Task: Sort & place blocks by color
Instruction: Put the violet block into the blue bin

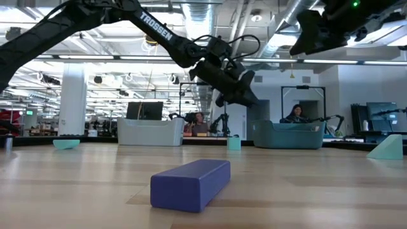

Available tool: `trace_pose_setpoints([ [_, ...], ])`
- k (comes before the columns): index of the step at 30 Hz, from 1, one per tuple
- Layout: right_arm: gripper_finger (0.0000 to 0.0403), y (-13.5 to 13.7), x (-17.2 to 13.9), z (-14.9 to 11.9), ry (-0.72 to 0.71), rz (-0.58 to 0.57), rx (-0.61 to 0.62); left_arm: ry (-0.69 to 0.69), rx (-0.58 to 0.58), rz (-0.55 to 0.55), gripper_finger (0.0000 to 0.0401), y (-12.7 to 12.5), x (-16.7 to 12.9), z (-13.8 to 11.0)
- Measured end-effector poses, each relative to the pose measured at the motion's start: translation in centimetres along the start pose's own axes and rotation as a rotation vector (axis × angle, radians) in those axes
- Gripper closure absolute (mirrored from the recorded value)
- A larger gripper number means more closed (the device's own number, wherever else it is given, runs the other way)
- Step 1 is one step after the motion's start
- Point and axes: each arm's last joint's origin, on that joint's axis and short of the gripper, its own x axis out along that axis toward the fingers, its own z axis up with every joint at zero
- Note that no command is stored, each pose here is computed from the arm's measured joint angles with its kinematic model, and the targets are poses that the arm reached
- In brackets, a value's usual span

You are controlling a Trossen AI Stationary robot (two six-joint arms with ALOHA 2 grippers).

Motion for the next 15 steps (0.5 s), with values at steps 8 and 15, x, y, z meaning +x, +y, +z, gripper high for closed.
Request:
trace_pose_setpoints([
  [8, 0.0117, -0.6, 0.0, -0.8, 0.131, 0.036, -0.026, 0.070, 0.121, -0.048, 0.0253, -1.8, -2.9, 1.1],
  [15, 0.0117, -1.8, -0.7, -1.9, 0.360, 0.057, 0.021, -0.034, 0.206, -0.108, 0.0287, -5.1, -9.1, -1.3],
])
